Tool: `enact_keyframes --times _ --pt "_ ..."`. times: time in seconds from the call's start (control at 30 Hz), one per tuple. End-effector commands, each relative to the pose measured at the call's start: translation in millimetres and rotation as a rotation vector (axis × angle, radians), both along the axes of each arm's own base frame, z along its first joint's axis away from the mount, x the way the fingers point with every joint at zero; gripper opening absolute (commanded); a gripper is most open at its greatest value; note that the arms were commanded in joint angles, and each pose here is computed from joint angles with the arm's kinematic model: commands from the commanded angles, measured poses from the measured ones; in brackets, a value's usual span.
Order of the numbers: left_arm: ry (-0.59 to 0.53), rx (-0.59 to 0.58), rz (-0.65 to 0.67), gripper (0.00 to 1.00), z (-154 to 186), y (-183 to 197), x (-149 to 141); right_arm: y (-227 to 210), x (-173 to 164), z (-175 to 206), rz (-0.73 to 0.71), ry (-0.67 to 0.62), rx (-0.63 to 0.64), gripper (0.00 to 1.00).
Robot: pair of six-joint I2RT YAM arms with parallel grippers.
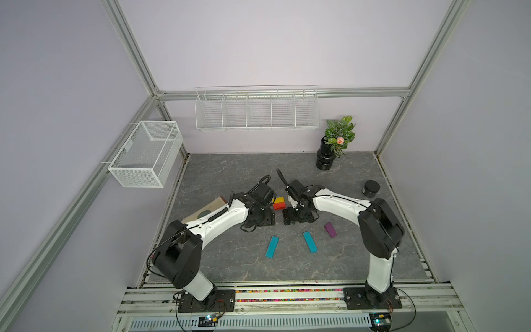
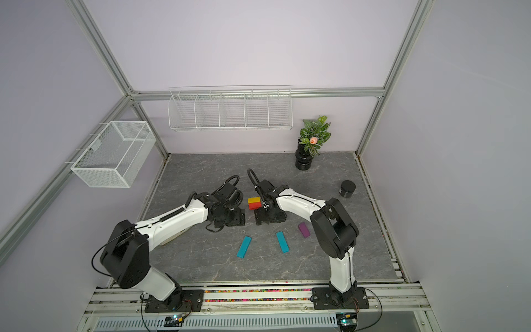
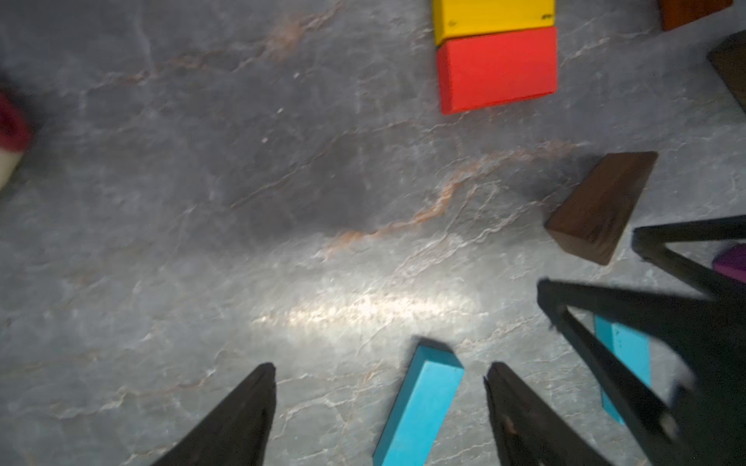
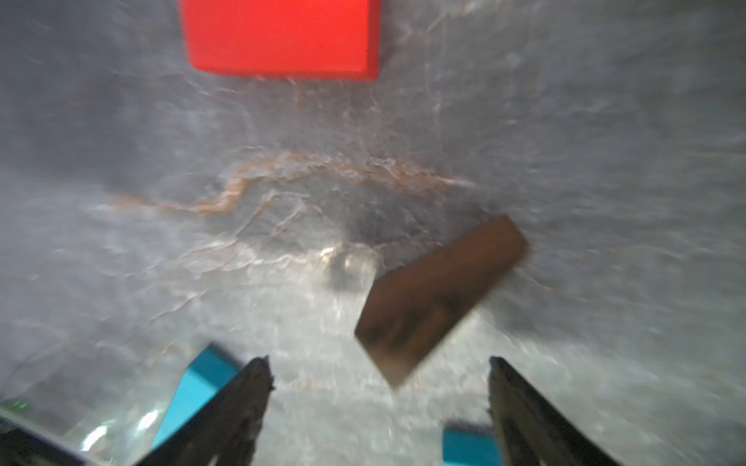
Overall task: Assemble a small pinwheel with building blocks
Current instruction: Move the building block to the center of the board, then pick up the building block from the center of the board.
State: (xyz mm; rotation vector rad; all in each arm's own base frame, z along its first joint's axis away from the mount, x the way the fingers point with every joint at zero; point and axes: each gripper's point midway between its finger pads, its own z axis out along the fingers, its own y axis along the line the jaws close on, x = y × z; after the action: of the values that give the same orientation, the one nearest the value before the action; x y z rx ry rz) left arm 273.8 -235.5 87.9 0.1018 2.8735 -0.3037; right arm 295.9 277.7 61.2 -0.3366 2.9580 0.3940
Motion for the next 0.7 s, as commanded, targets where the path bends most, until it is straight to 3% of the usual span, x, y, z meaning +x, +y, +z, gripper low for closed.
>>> enact_keyframes --times 0.0,0.23,0.43,0.67 --pt "-0.016 -0.014 -0.084 0.84 6 -21 18 -19 12 43 -0.075 -0.063 0.078 0.93" --pt "-0.007 0.022 -0.240 0.84 3 -70 40 -93 23 65 -0.200 -0.108 0.048 0.95" --pt "0.034 0.093 -0.393 0.82 -13 -116 34 -134 21 67 -0.297 -0.112 0.079 0.95" --pt "0.051 0.170 -0.372 0.70 -36 -120 37 -156 14 70 -0.337 -0.114 0.099 0.95"
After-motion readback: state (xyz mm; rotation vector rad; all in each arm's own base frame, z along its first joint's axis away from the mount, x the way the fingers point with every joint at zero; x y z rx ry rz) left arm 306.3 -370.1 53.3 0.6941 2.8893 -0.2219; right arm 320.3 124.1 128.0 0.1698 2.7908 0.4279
